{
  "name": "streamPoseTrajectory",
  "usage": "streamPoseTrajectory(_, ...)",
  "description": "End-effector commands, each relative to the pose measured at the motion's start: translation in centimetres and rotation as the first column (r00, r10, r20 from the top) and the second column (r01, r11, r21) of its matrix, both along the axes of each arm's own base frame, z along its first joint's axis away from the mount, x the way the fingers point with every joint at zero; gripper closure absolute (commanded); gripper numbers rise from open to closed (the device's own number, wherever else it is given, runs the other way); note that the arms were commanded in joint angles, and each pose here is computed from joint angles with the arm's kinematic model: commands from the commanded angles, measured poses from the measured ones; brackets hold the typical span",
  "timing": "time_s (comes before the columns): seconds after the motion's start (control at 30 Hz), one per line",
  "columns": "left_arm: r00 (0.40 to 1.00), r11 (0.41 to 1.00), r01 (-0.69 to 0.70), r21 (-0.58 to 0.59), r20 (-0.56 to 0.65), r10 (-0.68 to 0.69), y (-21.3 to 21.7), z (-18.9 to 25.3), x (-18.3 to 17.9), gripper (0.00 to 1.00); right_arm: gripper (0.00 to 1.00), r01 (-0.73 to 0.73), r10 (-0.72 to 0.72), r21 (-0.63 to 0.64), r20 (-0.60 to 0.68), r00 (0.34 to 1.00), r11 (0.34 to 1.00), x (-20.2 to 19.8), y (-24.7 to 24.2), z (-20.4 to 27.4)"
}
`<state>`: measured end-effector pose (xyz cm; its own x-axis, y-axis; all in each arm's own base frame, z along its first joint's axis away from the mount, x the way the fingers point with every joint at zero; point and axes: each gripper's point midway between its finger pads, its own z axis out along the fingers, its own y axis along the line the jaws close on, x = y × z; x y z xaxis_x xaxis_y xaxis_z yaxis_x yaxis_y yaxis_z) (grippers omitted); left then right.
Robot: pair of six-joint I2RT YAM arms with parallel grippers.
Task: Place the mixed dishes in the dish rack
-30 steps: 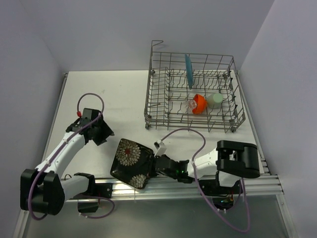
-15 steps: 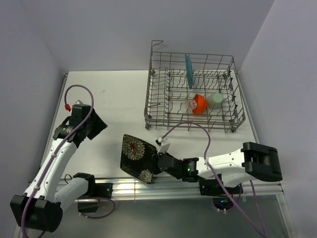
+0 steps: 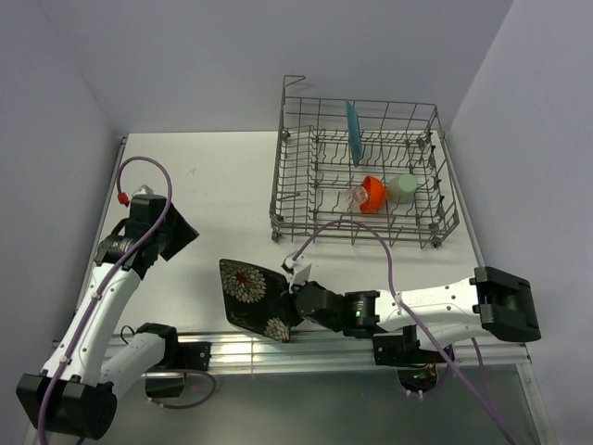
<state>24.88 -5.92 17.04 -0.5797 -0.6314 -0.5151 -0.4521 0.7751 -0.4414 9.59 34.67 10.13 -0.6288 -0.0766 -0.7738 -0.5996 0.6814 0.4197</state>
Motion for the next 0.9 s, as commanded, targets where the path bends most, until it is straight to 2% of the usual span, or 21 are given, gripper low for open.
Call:
streamPoseTrajectory(0.0,0.997,1.000,0.017,0.021,0.073,-0.018,0.2,2.5,0.3,0.44,1.00,-0.022,-0.004,0.282,0.090,0.996,0.959,0.6,3.3,10.7)
streamPoseTrajectory(0.33,0.994,0.999,0.012,0.046,0.105,-0.017,0.8,3.6,-0.2,0.44,1.00,-0.024,-0.024,0.347,0.133,0.991,0.938,0.9,2.0,16.3)
streamPoseTrajectory(0.53,0.991,0.999,0.012,0.045,0.130,-0.018,0.9,4.6,-0.5,0.44,1.00,0.006,-0.083,0.377,0.189,0.978,0.926,1.7,0.1,20.7)
streamPoseTrajectory(0.77,0.986,0.999,0.030,0.031,0.162,-0.035,0.6,5.8,-1.1,0.45,1.00,0.053,-0.184,0.411,0.286,0.940,0.910,3.3,-3.0,26.6)
streamPoseTrajectory(0.87,0.982,0.996,0.083,0.024,0.166,-0.086,-0.1,5.8,-0.9,0.45,1.00,0.090,-0.238,0.401,0.338,0.911,0.912,4.2,-4.8,28.7)
